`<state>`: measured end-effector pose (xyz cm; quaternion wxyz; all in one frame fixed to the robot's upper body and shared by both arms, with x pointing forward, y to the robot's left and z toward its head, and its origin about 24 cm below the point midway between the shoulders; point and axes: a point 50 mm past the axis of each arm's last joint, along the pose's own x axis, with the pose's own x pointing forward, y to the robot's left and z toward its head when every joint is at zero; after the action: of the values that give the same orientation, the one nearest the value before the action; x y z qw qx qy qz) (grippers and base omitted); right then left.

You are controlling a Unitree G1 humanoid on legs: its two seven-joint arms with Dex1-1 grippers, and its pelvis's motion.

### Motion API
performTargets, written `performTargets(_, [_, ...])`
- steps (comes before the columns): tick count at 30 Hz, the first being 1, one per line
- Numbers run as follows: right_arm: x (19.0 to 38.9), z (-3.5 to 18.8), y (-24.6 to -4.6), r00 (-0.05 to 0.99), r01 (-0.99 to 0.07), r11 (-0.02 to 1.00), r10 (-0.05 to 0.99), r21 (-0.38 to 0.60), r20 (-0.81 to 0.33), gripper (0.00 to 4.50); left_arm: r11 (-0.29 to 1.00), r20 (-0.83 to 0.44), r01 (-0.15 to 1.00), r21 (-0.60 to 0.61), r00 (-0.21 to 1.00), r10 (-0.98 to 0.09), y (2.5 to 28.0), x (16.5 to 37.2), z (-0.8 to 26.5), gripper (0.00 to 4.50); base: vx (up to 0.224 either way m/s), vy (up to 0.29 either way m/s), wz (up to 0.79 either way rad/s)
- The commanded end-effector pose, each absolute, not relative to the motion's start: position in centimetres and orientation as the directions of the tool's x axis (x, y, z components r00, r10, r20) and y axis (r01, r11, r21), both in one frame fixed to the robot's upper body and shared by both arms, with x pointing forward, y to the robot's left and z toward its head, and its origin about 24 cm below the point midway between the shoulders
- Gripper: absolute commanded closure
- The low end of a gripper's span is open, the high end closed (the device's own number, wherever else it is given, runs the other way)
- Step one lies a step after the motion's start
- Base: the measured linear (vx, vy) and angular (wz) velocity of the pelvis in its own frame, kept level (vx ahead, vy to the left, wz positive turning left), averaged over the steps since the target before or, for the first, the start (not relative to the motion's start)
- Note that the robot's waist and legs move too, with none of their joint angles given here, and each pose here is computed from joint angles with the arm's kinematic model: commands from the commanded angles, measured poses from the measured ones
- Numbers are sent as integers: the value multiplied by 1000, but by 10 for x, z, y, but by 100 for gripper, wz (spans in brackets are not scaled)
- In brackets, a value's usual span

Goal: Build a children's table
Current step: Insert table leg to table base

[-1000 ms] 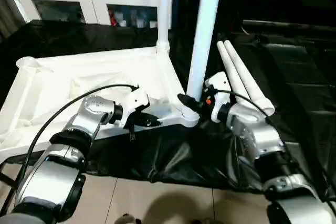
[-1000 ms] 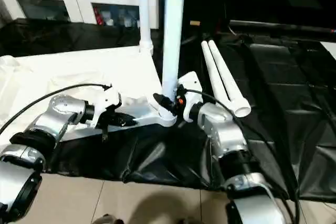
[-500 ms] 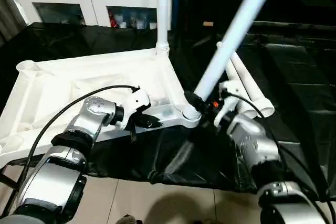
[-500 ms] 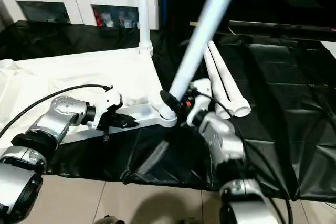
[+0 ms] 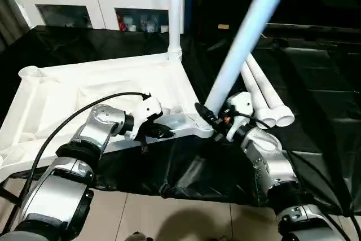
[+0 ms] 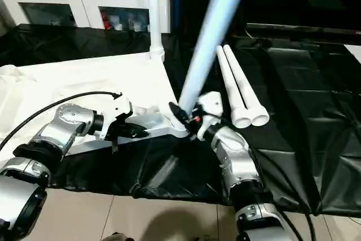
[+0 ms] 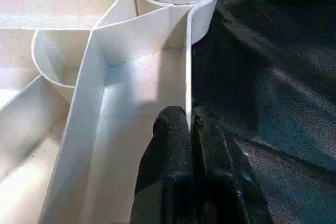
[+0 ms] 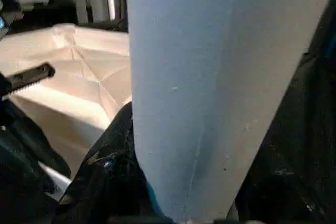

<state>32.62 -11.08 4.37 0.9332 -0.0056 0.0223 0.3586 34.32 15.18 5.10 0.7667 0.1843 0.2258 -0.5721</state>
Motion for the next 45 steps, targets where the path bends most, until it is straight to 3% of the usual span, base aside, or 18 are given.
performTargets(1, [318, 17, -118, 733, -661, 750, 652, 24, -194, 260, 280, -562, 959, 37, 252, -788, 152, 344, 51, 450, 0, 0, 0])
performTargets(9, [322, 13, -113, 645, -726, 684, 712, 67, -276, 260, 262, -550, 964, 31, 235, -801, 149, 343, 52, 450, 0, 0, 0])
performTargets(24, [319, 27, -116, 453, -858, 494, 857, 140, -244, 260, 52, -566, 998, 41, 66, -822, 163, 336, 76, 450, 0, 0, 0])
performTargets(29, [311, 27, -116, 393, -892, 425, 897, 154, -201, 260, 12, -576, 999, 33, 29, -817, 170, 336, 82, 450, 0, 0, 0])
performTargets(37, [294, 23, -111, 215, -954, 254, 951, 161, -223, 260, -75, -577, 997, -23, -74, -814, 170, 331, 86, 450, 0, 0, 0])
performTargets(42, [295, 21, -111, 231, -955, 267, 943, 130, -239, 260, -52, -584, 999, 3, -40, -811, 167, 334, 85, 450, 0, 0, 0])
performTargets(45, [303, 21, -113, 332, -923, 364, 916, 123, -223, 260, -9, -569, 1000, 23, 6, -823, 163, 337, 85, 450, 0, 0, 0])
